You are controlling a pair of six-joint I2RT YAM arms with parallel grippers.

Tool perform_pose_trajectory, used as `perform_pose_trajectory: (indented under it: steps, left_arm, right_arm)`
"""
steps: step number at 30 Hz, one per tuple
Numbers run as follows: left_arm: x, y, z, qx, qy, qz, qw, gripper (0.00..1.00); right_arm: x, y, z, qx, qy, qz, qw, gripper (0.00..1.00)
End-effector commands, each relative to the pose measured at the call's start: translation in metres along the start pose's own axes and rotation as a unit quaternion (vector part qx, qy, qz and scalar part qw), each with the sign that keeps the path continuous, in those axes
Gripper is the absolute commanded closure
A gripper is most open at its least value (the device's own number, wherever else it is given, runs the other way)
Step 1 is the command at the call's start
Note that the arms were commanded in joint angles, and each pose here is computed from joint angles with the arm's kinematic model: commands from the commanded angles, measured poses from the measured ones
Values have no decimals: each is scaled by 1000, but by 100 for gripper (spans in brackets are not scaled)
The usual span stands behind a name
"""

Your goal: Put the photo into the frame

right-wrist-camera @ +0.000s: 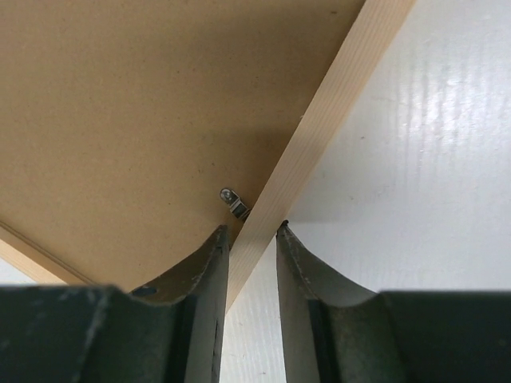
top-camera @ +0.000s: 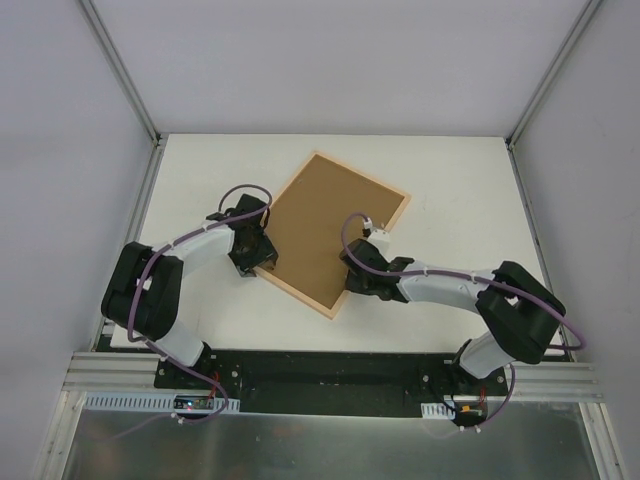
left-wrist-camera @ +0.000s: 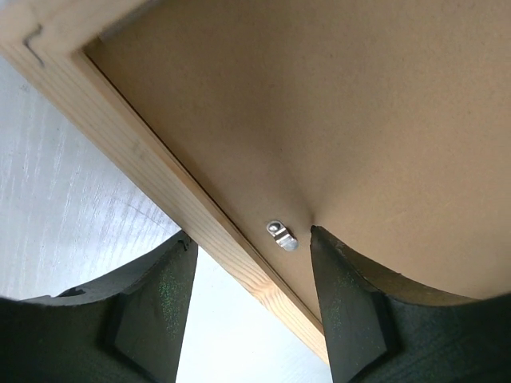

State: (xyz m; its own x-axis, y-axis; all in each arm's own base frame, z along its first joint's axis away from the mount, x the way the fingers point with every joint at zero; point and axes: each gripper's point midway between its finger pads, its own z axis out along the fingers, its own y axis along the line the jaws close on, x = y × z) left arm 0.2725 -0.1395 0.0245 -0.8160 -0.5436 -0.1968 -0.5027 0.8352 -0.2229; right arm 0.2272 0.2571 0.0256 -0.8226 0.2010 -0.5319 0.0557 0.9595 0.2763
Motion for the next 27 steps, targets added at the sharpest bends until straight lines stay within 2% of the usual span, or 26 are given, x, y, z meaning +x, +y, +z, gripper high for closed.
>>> perform_pose_trajectory:
  steps: [1,9,14,17,27]
  left_arm:
    - [2,-23,-12,67,-4,-1,998,43]
    - [10,-6,-4,44,-2,-2,999,48]
    - [17,6,2,28,4,-7,1000,56]
    - [12,14,4,12,-14,-6,1000,59]
    - [4,22,1,-5,-33,17,999,90]
  right_arm:
    - [21,24,-6,-39,54,-26,997,69]
    - [16,28,-6,-36,51,-31,998,67]
    - [15,29,-8,-38,50,-29,998,64]
    - [11,29,-11,-40,46,-32,998,60]
    - [-22,25,-28,-52,29,-32,998,44]
